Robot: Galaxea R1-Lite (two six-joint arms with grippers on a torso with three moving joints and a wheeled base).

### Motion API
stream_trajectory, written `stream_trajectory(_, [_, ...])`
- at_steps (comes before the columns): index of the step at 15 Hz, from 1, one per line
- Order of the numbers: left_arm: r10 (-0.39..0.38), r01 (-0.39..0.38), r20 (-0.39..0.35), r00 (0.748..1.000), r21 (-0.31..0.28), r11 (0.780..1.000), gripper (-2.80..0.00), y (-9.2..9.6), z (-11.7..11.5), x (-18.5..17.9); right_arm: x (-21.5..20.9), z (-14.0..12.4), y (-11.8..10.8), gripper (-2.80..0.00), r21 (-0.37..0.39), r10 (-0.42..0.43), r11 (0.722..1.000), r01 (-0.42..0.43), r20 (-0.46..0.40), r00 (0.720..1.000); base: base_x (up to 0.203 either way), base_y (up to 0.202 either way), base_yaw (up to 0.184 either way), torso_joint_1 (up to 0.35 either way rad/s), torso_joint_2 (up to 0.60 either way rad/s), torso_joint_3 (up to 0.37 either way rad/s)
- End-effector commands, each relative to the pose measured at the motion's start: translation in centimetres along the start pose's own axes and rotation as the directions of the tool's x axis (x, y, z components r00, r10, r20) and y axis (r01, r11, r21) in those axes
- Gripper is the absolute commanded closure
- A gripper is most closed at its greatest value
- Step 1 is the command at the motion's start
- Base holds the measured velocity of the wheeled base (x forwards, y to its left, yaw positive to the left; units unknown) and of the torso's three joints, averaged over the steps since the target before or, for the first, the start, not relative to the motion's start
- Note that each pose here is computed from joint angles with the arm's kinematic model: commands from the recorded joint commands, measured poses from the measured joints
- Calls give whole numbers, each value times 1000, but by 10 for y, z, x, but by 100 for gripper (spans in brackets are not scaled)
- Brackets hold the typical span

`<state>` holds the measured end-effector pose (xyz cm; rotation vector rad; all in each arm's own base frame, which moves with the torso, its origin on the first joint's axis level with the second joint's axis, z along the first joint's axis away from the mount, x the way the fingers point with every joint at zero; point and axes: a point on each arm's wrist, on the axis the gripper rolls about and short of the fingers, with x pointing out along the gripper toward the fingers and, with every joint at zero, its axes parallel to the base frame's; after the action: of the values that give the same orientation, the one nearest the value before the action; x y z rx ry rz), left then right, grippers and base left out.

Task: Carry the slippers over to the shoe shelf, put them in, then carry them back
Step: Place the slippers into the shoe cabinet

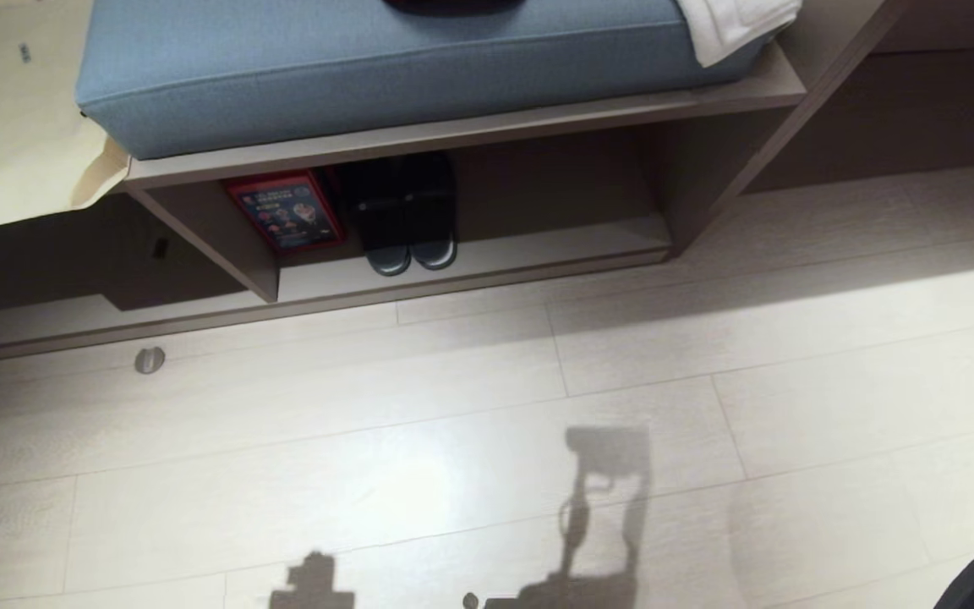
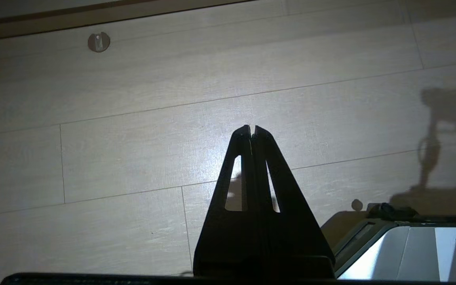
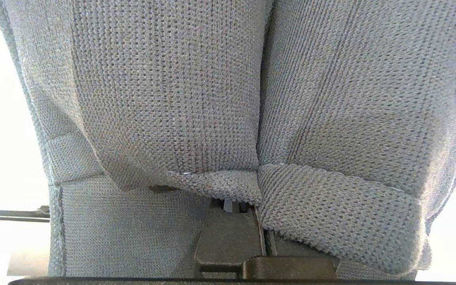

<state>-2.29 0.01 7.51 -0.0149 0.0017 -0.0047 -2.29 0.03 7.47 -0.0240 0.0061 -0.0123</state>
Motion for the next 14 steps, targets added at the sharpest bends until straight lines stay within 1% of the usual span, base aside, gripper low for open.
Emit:
stream_trajectory(1, [0,0,-3,1000,0,1000,0,0,0,0,0,-1,0,0,-1,0,1000,0,1,1000,0,0,0,7,4,-199])
stream_trajectory(14, [0,0,-3,1000,0,1000,0,0,0,0,0,-1,0,0,-1,0,1000,0,1,1000,0,0,0,2,3,-198])
